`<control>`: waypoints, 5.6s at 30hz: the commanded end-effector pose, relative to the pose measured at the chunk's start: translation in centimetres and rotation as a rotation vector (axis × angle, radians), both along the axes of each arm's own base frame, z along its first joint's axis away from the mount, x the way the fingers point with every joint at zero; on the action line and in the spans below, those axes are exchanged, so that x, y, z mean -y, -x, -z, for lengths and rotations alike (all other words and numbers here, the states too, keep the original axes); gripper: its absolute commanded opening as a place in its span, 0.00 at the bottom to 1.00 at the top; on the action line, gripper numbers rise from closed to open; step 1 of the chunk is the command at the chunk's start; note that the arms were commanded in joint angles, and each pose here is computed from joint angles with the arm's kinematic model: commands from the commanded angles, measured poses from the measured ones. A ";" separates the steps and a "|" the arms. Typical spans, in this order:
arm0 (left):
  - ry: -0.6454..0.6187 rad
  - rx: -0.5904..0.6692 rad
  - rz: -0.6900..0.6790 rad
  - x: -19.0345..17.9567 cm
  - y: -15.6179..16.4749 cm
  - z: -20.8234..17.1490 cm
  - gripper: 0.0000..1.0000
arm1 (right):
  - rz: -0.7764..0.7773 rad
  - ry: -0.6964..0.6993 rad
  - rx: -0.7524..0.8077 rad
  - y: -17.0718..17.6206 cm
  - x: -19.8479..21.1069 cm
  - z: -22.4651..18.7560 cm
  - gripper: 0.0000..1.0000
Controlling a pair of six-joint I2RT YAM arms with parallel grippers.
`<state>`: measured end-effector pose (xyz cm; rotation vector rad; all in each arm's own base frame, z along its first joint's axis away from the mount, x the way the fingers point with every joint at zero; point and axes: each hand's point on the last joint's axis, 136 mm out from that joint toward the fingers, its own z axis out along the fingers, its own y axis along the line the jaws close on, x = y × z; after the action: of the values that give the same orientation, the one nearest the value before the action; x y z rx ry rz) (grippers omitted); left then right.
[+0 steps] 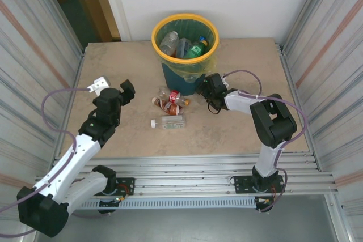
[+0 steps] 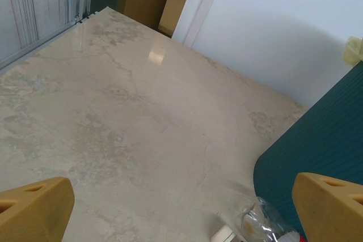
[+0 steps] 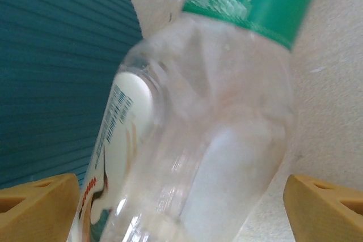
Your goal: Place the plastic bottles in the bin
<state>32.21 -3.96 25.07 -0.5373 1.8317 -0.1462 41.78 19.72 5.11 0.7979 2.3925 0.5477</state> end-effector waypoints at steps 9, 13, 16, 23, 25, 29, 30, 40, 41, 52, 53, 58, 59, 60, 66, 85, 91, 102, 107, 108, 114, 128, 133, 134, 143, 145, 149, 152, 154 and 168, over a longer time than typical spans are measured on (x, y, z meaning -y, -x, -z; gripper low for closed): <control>0.021 -0.005 -0.013 -0.1 -0.2 0.7 0.99 | -0.012 0.124 -0.099 1.8 2.4 2.6 0.78; 0.018 -0.009 -0.018 -0.2 -0.2 0.9 0.99 | -0.044 0.147 -0.107 1.5 2.5 2.7 0.78; 0.020 -0.008 -0.017 -0.2 -0.1 0.8 0.99 | -0.070 0.179 -0.115 1.0 2.6 2.6 0.85; 0.021 -0.011 -0.019 -0.2 -0.1 1.0 0.99 | -0.119 0.266 -0.134 0.1 3.5 2.8 0.91; 0.021 -0.012 -0.021 -0.3 -0.1 1.0 0.99 | -0.128 0.281 -0.138 -0.2 3.8 2.8 0.92; 0.024 -0.013 -0.023 -0.3 -0.1 1.0 0.99 | -0.162 0.304 -0.138 -0.8 3.9 2.6 0.89; 0.024 -0.014 -0.020 -0.2 -0.1 1.0 0.99 | -0.172 0.307 -0.138 -1.0 3.8 2.6 0.87; 0.021 -0.015 -0.026 -0.4 0.0 1.0 0.99 | -0.178 0.353 -0.108 -1.2 4.9 0.6 0.51; 0.020 -0.017 -0.028 -0.4 -0.1 1.1 0.99 | -0.172 0.353 -0.099 -1.2 5.3 0.2 0.50; 0.015 -0.031 -0.009 -0.2 -0.2 1.5 0.99 | -0.083 0.437 0.012 0.8 10.5 -7.2 0.47; 0.016 -0.029 -0.009 -0.2 -0.2 1.5 0.99 | -0.077 0.446 0.028 1.0 10.8 -8.0 0.47; 0.016 -0.037 0.008 0.1 -0.3 1.7 0.99 | -0.058 0.473 0.115 2.1 12.1 -12.4 0.47; 0.017 -0.039 0.011 0.2 -0.4 1.8 0.99 | -0.058 0.474 0.134 2.3 12.2 -13.3 0.48; 0.018 -0.041 0.013 0.3 -0.4 1.8 0.99 | -0.059 0.477 0.154 2.6 12.3 -14.2 0.48; 0.027 -0.048 0.030 0.7 -0.8 1.8 0.99 | -0.073 0.489 0.260 3.7 12.7 -19.4 0.48; 0.041 -0.075 0.039 1.1 -1.0 2.6 0.99 | -0.291 0.471 0.572 3.3 5.1 -32.5 0.48; 0.047 -0.080 0.035 1.0 -0.8 3.0 0.99 | -0.364 0.444 0.615 1.9 1.5 -34.1 0.48; 0.078 -0.069 0.031 1.0 -0.5 3.4 0.99 | -0.453 0.442 0.633 -0.9 -3.4 -34.8 0.49; 0.079 -0.066 0.032 1.0 -0.5 3.5 0.99 | -0.473 0.439 0.645 -2.6 -4.9 -35.7 0.48; 0.078 -0.068 0.029 1.0 -0.5 3.5 0.99 | -0.479 0.442 0.637 -2.9 -5.3 -35.3 0.48; 0.076 -0.071 0.034 1.0 -0.5 3.6 0.99 | -0.498 0.462 0.602 -5.1 -6.7 -33.9 0.48; 0.086 -0.085 0.074 1.8 -0.7 3.6 0.99 | -0.555 0.482 0.566 -8.7 -9.3 -31.2 0.48; 0.094 -0.080 0.071 1.8 -0.6 3.8 0.99 | -0.571 0.475 0.547 -9.7 -9.8 -29.7 0.48; 0.093 -0.082 0.070 1.8 -0.6 3.8 0.99 | -0.568 0.476 0.541 -9.8 -9.7 -29.4 0.48; 0.088 -0.086 0.067 1.7 -0.6 4.0 0.99 | -0.578 0.464 0.504 -10.4 -9.8 -27.6 0.53; 0.086 -0.090 0.066 1.7 -0.7 4.1 0.99 | -0.581 0.461 0.502 -10.5 -9.9 -27.5 0.55; 0.084 -0.088 0.065 1.7 -0.7 4.0 0.99 | -0.583 0.458 0.500 -10.6 -9.9 -27.3 0.61; 0.082 -0.090 0.065 1.7 -0.7 4.1 0.99 | -0.583 0.457 0.510 -10.5 -9.9 -27.7 0.67; 0.082 -0.092 0.064 1.7 -0.7 4.1 0.99 | -0.584 0.454 0.515 -10.5 -10.0 -27.9 0.71; 0.078 -0.094 0.065 1.7 -0.9 4.1 0.99 | -0.590 0.455 0.550 -9.4 -10.2 -29.8 0.72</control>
<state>32.76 -6.10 20.66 -0.5210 1.9632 -0.2417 51.86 29.73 31.74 -0.2220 2.1405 0.3332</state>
